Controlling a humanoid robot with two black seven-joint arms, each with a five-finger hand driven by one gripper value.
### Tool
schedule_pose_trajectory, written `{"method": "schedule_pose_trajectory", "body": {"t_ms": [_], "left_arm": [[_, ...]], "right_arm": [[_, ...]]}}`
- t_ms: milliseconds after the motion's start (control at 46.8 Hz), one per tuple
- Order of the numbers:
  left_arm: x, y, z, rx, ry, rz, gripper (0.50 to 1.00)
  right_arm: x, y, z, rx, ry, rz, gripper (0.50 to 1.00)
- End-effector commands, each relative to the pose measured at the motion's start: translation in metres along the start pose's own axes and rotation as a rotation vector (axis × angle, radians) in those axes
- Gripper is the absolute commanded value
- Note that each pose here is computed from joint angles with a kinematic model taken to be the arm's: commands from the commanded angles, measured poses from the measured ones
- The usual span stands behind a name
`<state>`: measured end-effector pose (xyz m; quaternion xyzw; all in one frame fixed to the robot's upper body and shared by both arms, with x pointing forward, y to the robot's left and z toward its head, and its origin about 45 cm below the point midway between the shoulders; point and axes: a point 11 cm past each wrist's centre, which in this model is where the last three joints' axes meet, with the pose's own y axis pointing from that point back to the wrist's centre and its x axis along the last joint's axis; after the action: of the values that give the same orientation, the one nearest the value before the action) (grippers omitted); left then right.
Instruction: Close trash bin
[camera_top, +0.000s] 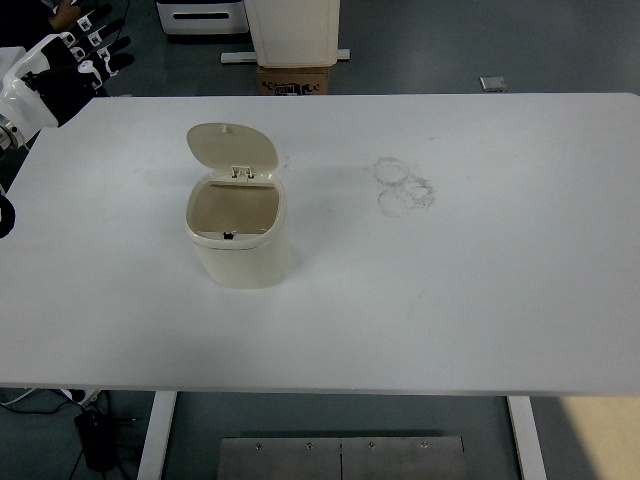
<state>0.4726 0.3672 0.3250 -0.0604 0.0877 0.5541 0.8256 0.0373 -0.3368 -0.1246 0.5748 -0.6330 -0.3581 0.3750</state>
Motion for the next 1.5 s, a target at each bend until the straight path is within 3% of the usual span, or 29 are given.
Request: {"method": "schedule_pose_trajectory", "body": {"t_ms": [0, 235, 556, 791, 1154, 1474], "left_arm": [[-0.007, 0.000, 0.005, 0.012, -0.024, -0.026, 1.000], [-0.029, -0.004, 0.029, 0.037, -0.083, -0.076, 1.000], [-0.040, -0.004, 0.024, 0.225, -0.152, -0.066, 1.000], [-0.049, 0.002, 0.053, 0.237, -0.319, -0.106, 1.000], [-0.108, -0.003, 0.030, 0.445, -0.633, -0.322, 1.000], [-0.124, -0.003, 0.063, 0.534, -0.912, -0.401, 1.000]], "right_arm": [[0.000, 0.000, 0.000, 0.001, -0.001, 0.000, 0.991], [0.000, 0.000, 0.000, 0.000, 0.001, 0.000, 0.991], [0.000, 0.000, 0.000, 0.001, -0.001, 0.000, 0.991], [0.000, 0.000, 0.000, 0.000, 0.001, 0.000, 0.991], [0.000, 0.000, 0.000, 0.001, -0.001, 0.000, 0.991], [0.000, 0.000, 0.000, 0.000, 0.001, 0.000, 0.991]]}}
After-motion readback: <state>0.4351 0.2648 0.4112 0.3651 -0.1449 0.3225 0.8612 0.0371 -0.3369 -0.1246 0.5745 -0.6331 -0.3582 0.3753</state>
